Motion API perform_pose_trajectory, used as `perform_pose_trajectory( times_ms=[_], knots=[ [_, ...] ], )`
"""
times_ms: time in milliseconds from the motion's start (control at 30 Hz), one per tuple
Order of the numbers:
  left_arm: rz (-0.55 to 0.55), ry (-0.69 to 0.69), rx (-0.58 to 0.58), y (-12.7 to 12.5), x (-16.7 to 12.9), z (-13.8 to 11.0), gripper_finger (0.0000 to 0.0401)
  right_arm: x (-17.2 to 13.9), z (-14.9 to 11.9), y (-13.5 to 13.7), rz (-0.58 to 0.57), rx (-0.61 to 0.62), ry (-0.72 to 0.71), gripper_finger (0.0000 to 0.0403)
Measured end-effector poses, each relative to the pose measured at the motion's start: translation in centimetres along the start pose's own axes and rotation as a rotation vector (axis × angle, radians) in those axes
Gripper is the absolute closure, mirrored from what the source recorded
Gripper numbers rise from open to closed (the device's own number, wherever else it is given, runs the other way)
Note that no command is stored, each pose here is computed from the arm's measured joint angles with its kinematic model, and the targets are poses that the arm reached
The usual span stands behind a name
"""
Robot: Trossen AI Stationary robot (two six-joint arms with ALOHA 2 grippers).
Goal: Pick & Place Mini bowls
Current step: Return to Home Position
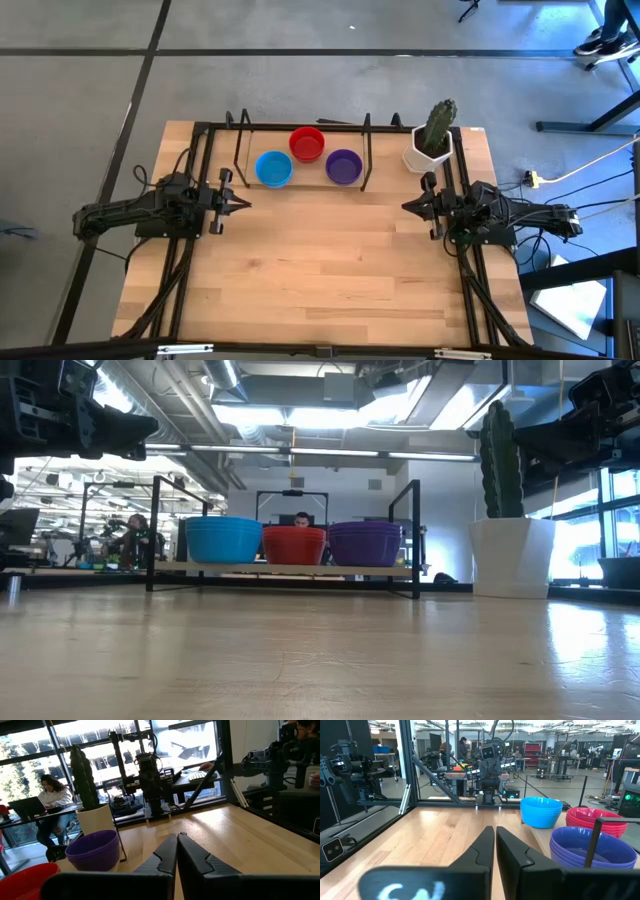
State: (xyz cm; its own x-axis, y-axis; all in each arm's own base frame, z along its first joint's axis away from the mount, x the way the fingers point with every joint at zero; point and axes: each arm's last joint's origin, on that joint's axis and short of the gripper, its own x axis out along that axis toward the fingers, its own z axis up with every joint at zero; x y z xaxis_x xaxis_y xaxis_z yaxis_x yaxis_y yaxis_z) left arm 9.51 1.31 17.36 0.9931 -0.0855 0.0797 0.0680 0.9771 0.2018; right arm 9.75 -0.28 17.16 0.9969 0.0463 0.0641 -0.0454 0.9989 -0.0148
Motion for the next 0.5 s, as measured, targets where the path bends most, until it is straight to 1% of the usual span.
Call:
perform_pose_trajectory(
  times_ms=[500],
  knots=[
    [0.000,0.000,0.000,0.00,0.00,0.00,0.0393,0.00,0.00,0.00,0.000,0.000,0.000,0.0382]
  ],
)
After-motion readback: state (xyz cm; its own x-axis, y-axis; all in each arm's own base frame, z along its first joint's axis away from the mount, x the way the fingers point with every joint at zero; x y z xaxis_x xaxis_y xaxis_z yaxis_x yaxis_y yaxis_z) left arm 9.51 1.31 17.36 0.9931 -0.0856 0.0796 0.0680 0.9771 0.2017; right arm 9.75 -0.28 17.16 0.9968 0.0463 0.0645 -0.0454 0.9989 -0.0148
